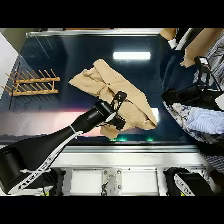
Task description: Fold the clothes and pants, and hang the long-sleeved shirts on hangers.
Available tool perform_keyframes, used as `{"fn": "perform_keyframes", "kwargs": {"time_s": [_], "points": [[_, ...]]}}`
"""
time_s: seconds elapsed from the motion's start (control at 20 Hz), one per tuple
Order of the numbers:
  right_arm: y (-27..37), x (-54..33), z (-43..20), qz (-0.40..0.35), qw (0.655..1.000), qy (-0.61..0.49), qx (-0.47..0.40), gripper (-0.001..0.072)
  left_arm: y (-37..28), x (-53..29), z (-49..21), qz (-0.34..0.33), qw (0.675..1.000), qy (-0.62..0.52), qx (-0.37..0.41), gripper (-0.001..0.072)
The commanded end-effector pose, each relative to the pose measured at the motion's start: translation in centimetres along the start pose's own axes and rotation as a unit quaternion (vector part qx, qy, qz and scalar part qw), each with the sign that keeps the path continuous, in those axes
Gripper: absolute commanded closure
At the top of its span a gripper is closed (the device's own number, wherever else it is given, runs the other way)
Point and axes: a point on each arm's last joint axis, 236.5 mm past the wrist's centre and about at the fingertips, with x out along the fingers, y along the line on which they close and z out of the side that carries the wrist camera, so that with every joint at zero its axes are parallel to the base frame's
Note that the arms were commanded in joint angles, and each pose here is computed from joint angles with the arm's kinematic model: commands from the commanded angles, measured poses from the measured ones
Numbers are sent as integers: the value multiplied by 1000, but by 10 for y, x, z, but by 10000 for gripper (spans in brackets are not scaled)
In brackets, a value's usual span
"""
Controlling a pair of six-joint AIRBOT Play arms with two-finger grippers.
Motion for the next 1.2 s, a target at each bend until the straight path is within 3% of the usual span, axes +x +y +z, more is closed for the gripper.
{"fn": "perform_keyframes", "kwargs": {"time_s": [0.0,0.05,0.45,0.85,1.15], "points": [[-5,2,-15,-13,999,33,-18,217,14,8,8,11,999,-9,-41,537],[-6,5,-22,-20,998,45,-32,218,21,4,12,10,999,-16,-50,692],[20,102,-112,-51,961,170,-211,218,40,-61,39,-14,992,-92,-87,695],[-29,161,-130,-173,955,194,-145,218,38,-61,36,-12,993,-88,-83,695],[-33,167,-121,-185,959,170,-129,220,39,-61,35,-11,993,-86,-83,695]]}}
